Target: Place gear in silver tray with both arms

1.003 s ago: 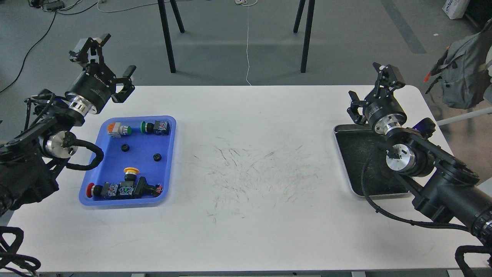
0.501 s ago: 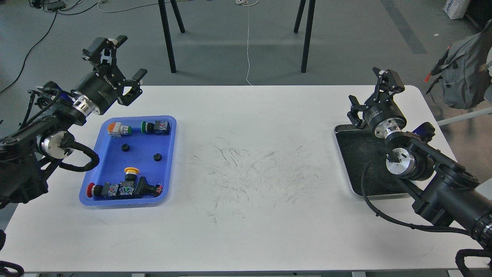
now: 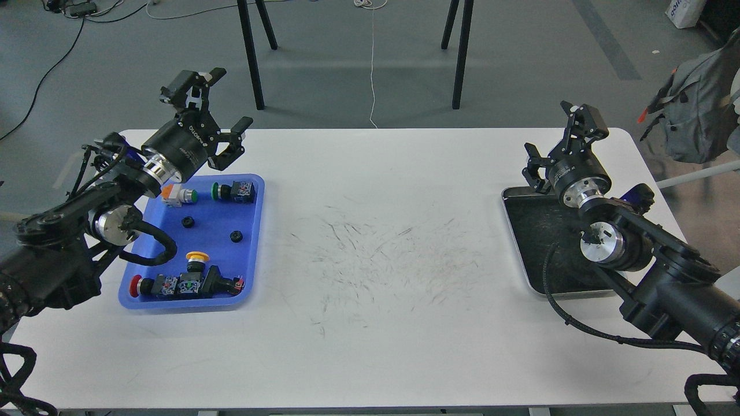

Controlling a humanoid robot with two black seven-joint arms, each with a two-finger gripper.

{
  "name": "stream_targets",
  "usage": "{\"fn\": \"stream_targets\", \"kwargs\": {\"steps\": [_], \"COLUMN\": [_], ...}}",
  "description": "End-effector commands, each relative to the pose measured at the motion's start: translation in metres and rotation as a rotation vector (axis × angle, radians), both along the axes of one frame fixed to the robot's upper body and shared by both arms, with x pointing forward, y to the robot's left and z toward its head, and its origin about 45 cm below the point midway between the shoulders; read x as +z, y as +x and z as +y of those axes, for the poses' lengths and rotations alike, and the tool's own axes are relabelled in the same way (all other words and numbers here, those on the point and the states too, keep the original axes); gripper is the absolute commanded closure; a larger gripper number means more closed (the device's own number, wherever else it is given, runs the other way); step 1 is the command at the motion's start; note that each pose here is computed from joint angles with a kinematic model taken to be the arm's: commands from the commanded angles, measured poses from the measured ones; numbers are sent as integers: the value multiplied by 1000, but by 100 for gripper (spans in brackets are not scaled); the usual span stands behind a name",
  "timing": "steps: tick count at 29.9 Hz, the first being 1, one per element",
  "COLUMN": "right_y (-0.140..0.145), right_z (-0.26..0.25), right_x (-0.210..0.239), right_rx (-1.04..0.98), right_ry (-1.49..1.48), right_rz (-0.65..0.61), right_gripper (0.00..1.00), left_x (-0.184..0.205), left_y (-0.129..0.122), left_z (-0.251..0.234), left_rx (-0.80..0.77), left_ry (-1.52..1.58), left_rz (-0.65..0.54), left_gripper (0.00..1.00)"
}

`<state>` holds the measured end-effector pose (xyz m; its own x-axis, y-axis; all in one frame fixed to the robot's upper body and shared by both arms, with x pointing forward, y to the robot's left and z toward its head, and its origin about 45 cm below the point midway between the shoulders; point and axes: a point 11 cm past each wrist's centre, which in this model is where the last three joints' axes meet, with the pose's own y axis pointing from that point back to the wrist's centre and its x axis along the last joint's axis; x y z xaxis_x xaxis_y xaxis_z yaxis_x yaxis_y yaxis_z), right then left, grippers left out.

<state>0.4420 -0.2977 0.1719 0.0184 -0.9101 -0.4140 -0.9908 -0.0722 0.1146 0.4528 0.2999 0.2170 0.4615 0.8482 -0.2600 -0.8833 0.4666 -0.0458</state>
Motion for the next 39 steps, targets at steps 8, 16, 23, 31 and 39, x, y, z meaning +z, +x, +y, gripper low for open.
{"fn": "stream_targets", "kwargs": {"steps": [8,16,23,31,39], "right_y": [1,1,1,0,0], "right_z": [1,1,-1,1,0], "right_x": [1,1,1,0,0], "right_rx": [-2,-4,-5,-4,-3], "right_ry": [5,6,5,5,4], "right_rz": [-3,-4,-4,-6,-6], "right_gripper": [0,0,0,0,0], "left_x": [6,5,0,4,20], "left_y": [1,2,4,5,10], "left_z": [3,-3,9,22,78], "left_rx": [5,-4,82,122,382], "left_ry": [-7,-14,50,44,123], "left_rz": [-11,-11,-2,-7,-32], "left_gripper": [0,0,0,0,0]}}
